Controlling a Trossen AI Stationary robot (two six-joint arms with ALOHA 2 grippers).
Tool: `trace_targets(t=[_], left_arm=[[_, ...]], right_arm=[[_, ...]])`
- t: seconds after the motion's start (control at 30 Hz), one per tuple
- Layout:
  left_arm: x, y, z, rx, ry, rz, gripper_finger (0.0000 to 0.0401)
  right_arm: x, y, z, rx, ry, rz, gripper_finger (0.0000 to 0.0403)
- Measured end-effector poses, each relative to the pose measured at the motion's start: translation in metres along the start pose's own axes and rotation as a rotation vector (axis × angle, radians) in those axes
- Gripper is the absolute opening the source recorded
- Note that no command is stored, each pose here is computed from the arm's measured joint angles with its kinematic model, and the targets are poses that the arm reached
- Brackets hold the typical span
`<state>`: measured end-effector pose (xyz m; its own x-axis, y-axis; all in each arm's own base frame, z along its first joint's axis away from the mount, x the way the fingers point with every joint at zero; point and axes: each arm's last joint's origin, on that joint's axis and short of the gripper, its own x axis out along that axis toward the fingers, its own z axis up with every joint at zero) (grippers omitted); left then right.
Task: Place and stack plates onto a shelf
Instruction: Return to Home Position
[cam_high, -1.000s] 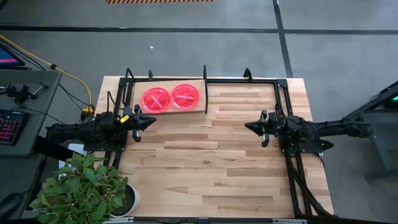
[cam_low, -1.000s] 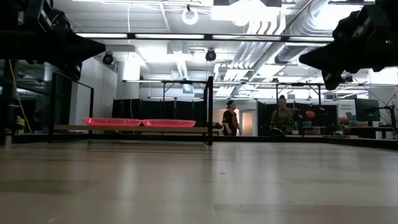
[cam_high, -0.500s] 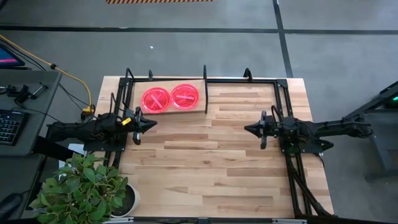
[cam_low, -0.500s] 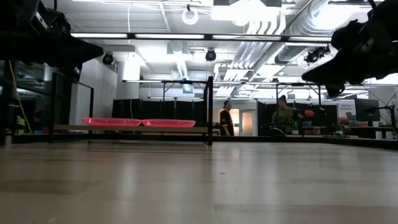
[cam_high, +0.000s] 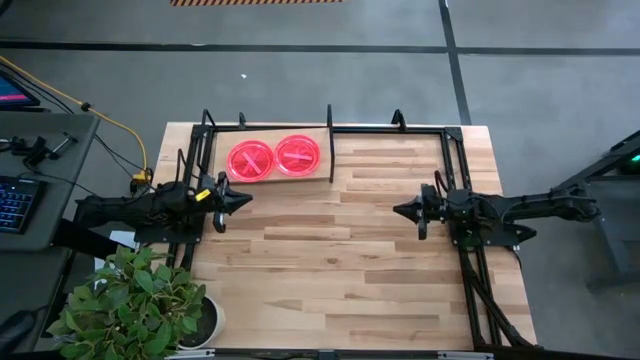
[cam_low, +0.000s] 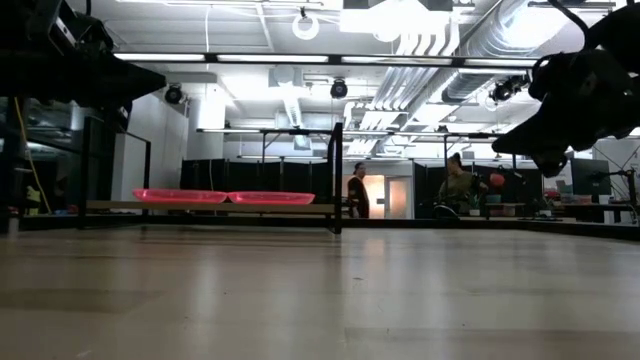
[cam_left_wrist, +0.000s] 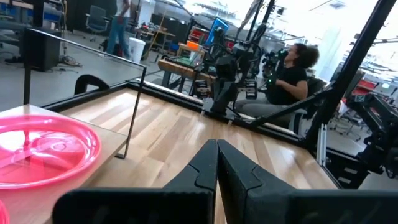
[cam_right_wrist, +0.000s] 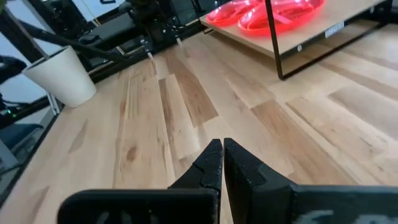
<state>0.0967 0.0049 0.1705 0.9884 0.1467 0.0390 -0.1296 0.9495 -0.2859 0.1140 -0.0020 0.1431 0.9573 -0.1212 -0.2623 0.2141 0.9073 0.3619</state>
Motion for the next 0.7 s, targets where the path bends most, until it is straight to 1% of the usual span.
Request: trace_targets(t=[0.13, 0.23, 0.4, 0.7], left_arm=[[0.0, 0.0, 0.0, 0.0, 0.0, 0.0, 0.0], [0.0, 0.0, 0.0, 0.0, 0.0, 0.0, 0.0], [0.0, -0.001, 0.0, 0.0, 0.001, -0.008, 0.0], [-0.001, -0.006, -0.002, -0.003, 0.018, -0.061, 0.0]], right_arm=[[0.0, 0.0, 0.0, 0.049, 0.002, -0.001, 0.0], [-0.001, 0.001, 0.001, 0.05, -0.012, 0.008, 0.0], [-0.007, 0.003, 0.008, 0.064, -0.095, 0.048, 0.0], [-0.023, 0.006, 0.021, 0.092, -0.276, 0.134, 0.0]])
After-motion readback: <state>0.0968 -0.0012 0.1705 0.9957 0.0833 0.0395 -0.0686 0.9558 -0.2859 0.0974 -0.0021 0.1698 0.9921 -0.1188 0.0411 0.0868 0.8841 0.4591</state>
